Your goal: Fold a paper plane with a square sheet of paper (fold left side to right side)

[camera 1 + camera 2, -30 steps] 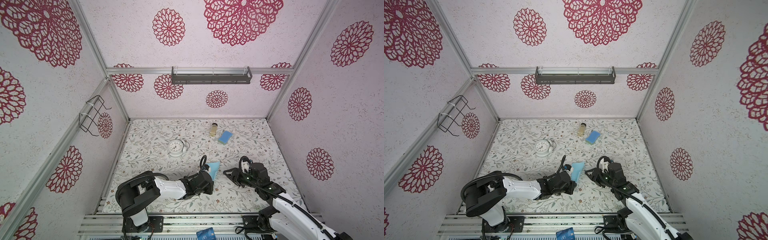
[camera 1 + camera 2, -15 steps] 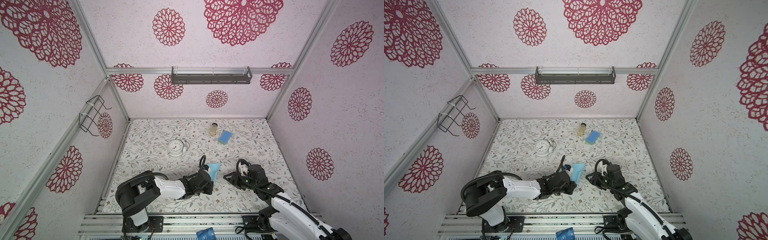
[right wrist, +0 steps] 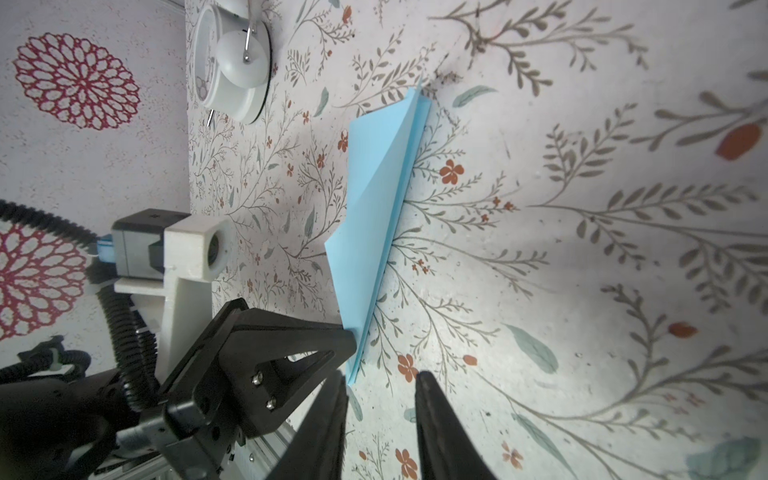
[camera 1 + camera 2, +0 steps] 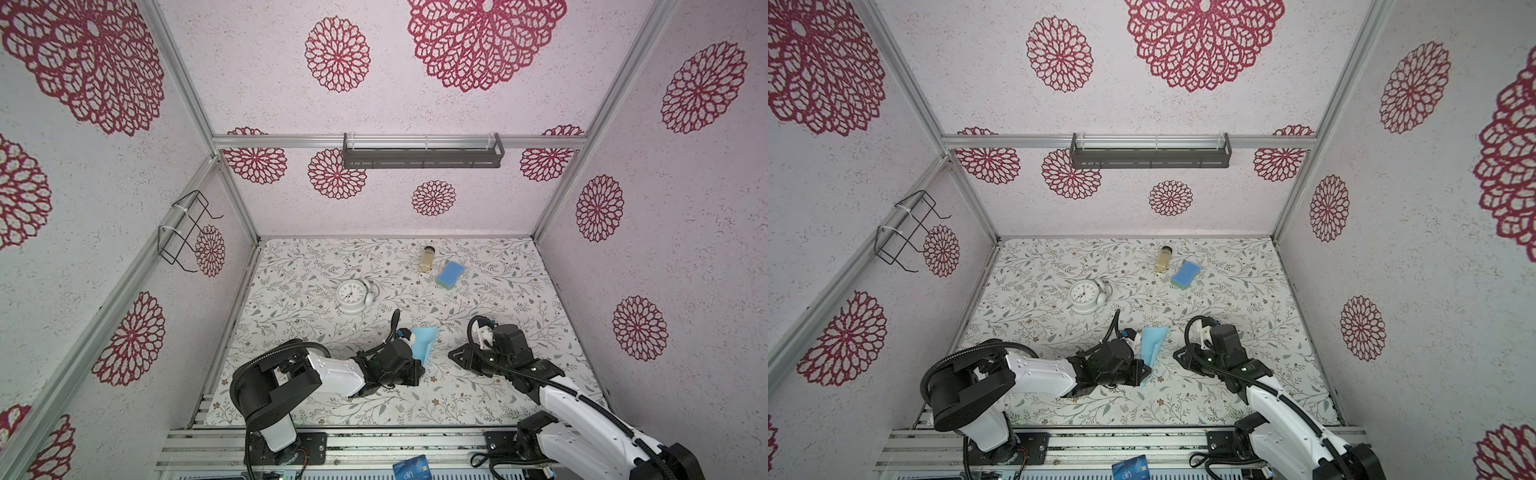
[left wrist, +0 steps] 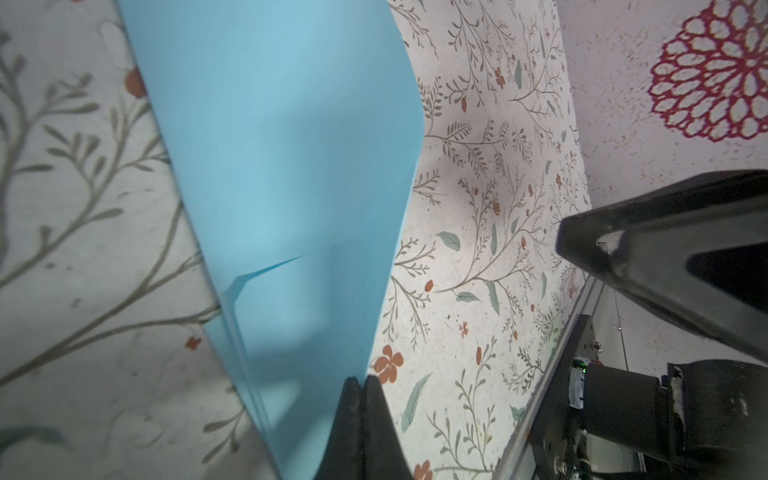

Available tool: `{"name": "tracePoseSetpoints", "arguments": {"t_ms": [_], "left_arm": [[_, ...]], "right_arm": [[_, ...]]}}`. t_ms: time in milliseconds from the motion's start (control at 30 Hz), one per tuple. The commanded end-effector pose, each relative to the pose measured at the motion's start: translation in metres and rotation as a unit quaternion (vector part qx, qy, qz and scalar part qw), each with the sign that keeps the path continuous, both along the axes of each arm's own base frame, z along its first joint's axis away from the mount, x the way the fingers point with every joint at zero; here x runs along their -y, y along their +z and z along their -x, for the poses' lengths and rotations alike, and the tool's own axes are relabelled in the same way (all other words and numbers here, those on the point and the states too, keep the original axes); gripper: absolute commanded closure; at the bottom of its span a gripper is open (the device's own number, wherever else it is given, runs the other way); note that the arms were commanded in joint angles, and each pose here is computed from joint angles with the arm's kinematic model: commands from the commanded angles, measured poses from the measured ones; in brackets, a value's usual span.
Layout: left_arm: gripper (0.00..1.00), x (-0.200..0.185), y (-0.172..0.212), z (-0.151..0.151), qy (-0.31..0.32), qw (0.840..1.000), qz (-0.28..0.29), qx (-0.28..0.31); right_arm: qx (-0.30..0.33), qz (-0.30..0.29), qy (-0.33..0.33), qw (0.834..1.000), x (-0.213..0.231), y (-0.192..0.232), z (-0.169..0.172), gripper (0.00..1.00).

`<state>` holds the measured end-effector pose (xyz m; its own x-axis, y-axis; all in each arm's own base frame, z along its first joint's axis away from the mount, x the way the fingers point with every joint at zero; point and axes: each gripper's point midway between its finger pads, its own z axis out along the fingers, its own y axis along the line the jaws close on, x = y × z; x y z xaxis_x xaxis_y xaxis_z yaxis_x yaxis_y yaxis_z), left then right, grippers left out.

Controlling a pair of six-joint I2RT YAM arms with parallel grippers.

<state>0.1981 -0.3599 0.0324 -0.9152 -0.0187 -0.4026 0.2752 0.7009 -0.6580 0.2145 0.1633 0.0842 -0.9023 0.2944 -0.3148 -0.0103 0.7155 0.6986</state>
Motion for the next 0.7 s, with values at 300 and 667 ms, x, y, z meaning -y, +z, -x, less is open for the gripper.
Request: {"name": "tracePoseSetpoints", "arguments": {"t_ms": [300, 667], "left_arm": [[1.0, 0.004, 0.012, 0.0, 0.004, 0.994, 0.096, -0.045], [1.0, -0.001, 0.008, 0.001, 0.004, 0.989, 0.129, -0.076]], "right_arm": [[0.018, -0.011, 0.034, 0.999, -0.022, 0.003, -0.021, 0.81], [0.014, -0.006, 0.078, 0.997, -0.056, -0.006, -0.035, 0.97]]}}
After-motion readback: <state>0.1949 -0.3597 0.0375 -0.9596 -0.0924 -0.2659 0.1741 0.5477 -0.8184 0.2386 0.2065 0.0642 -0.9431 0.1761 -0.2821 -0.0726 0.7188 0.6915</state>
